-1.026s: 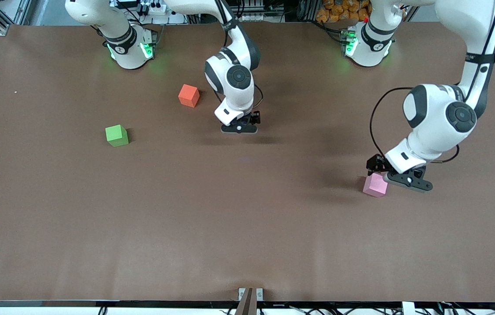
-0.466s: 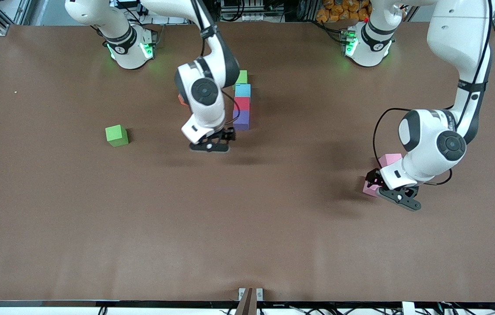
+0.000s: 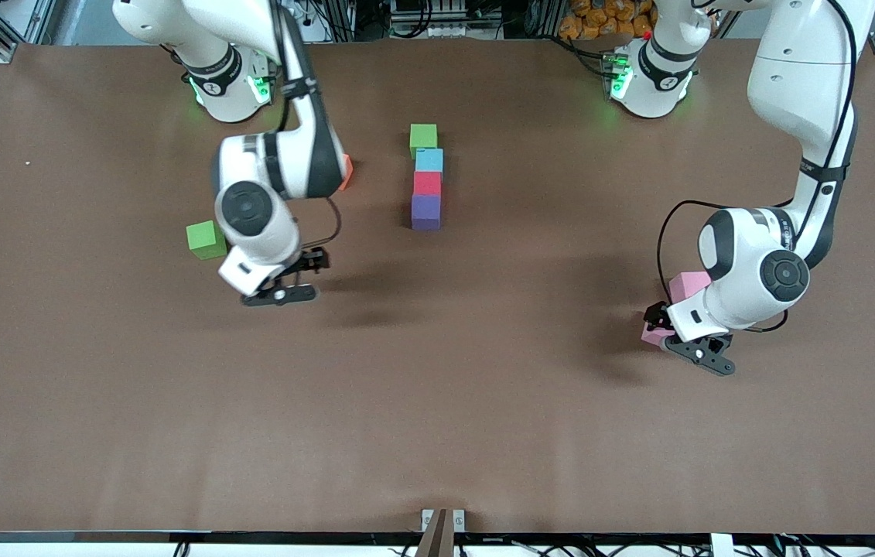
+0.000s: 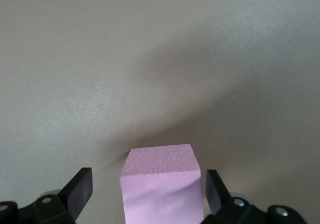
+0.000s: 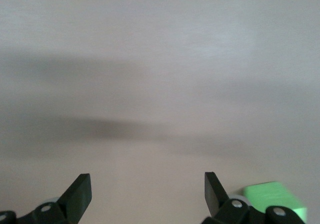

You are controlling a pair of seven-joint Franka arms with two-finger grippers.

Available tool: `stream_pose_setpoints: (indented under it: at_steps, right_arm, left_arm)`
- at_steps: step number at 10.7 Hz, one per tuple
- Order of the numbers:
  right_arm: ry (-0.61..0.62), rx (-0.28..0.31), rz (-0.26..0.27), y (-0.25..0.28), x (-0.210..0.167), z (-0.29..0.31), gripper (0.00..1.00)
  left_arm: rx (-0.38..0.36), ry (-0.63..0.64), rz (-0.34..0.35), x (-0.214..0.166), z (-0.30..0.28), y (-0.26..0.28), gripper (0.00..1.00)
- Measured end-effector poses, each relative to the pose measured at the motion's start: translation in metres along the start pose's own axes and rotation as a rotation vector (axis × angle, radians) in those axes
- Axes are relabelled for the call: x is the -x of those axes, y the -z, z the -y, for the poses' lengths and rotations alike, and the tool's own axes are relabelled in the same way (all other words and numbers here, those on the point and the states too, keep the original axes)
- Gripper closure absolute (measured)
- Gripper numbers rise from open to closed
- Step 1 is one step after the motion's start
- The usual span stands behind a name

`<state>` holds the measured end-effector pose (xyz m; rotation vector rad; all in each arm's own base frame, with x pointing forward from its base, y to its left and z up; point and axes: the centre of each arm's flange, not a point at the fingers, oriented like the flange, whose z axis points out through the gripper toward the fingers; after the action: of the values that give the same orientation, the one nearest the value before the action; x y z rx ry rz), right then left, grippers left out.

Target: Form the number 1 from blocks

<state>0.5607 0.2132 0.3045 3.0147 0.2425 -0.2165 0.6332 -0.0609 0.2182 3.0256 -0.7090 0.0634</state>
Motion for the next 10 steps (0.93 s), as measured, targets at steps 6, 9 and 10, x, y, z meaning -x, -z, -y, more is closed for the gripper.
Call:
stream_pose_setpoints:
  at_steps: [6, 9, 10]
  right_arm:
    - [0.043, -0.106, 0.000, -0.011, -0.012, -0.152, 0.00]
    - [0.049, -0.129, -0.011, -0.011, -0.012, -0.166, 0.00]
    - [0.052, -0.130, -0.014, -0.010, -0.012, -0.165, 0.00]
  left_arm:
    - [0.028, 0.014, 0.042, 0.008, -0.002, -0.011, 0.41]
    - [0.039, 0.064, 0.053, 0.007, -0.005, -0.011, 0.42]
    - [0.046, 0.103, 0.059, 0.004, -0.014, -0.011, 0.42]
